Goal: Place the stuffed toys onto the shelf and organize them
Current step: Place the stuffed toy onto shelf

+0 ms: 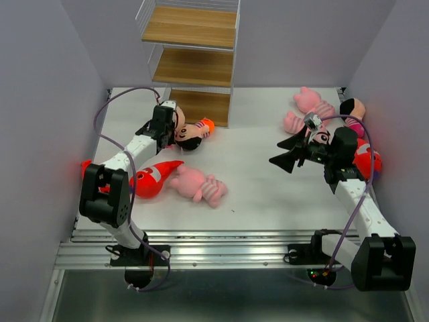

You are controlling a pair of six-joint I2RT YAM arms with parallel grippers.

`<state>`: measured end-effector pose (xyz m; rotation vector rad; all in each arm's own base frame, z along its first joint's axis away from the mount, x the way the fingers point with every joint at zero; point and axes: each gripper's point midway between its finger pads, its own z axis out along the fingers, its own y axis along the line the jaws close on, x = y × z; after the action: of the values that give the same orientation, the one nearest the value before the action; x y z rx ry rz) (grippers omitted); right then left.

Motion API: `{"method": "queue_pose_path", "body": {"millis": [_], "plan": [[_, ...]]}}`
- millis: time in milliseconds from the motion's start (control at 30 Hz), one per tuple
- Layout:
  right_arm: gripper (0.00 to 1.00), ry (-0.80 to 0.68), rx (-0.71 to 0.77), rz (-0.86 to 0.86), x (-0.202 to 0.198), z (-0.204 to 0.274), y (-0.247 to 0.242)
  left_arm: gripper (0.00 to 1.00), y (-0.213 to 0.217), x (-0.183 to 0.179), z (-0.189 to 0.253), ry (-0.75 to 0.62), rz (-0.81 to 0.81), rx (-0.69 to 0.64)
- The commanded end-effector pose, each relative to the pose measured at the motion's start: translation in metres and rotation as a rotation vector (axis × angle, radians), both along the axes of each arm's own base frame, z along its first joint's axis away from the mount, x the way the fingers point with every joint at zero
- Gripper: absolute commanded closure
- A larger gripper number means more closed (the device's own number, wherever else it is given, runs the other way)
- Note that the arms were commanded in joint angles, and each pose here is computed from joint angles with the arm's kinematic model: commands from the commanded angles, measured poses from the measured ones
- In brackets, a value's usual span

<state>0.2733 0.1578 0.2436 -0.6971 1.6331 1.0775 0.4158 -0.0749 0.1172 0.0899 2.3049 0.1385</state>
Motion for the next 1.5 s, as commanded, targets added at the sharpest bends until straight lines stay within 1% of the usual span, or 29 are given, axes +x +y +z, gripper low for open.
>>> {"method": "queue_pose_path", "body": {"millis": [0,200,400,567,633,700,800,933,1167,1200,1267,1333,1367,1433,1467], "plan": [[0.0,-0.035,-0.005,0.02,0.0,0.005,0.002,1.0,-0.028,0.022,0.027,-0.085,-0.106,-0.097],[0.0,-0.033,-0.005,0.022,0.0,0.004,0.002,1.0,-0.073,0.012,0.011,-0.051,-0.265,-0.194],[0.0,-0.028,-0.005,0.022,0.001,0.003,0.002,1.0,-0.111,-0.005,-0.006,-0.009,-0.375,-0.228],[0.0,-0.031,-0.006,0.022,0.001,0.003,0.002,1.0,-0.134,-0.019,-0.005,0.006,-0.446,-0.249],[0.0,-0.028,-0.006,0.022,0.001,0.003,0.002,1.0,-0.132,-0.018,0.006,-0.025,-0.43,-0.253],[0.0,-0.027,-0.005,0.023,0.001,0.003,0.002,1.0,-0.12,-0.013,0.013,-0.053,-0.378,-0.233],[0.0,-0.025,-0.004,0.028,0.0,0.003,0.002,1.0,-0.102,-0.006,0.032,-0.091,-0.307,-0.245],[0.0,-0.029,-0.006,0.028,0.0,0.003,0.002,1.0,-0.079,0.007,0.04,-0.11,-0.235,-0.251],[0.0,-0.029,-0.006,0.027,0.0,0.003,0.002,1.0,-0.054,0.027,0.034,-0.105,-0.202,-0.331],[0.0,-0.032,-0.007,0.027,0.0,0.004,0.002,1.0,-0.054,0.032,0.04,-0.122,-0.21,-0.344],[0.0,-0.03,-0.005,0.03,-0.001,0.004,0.002,1.0,-0.047,0.045,0.046,-0.146,-0.204,-0.348],[0.0,-0.026,-0.005,0.031,-0.001,0.003,0.003,1.0,-0.043,0.052,0.043,-0.142,-0.201,-0.34],[0.0,-0.029,-0.005,0.031,-0.001,0.004,0.003,1.0,-0.04,0.059,0.048,-0.158,-0.196,-0.338],[0.0,-0.025,-0.005,0.034,-0.001,0.003,0.003,1.0,-0.038,0.066,0.042,-0.147,-0.189,-0.338],[0.0,-0.028,-0.006,0.034,-0.001,0.003,0.003,1.0,-0.035,0.072,0.047,-0.16,-0.182,-0.334]]}}
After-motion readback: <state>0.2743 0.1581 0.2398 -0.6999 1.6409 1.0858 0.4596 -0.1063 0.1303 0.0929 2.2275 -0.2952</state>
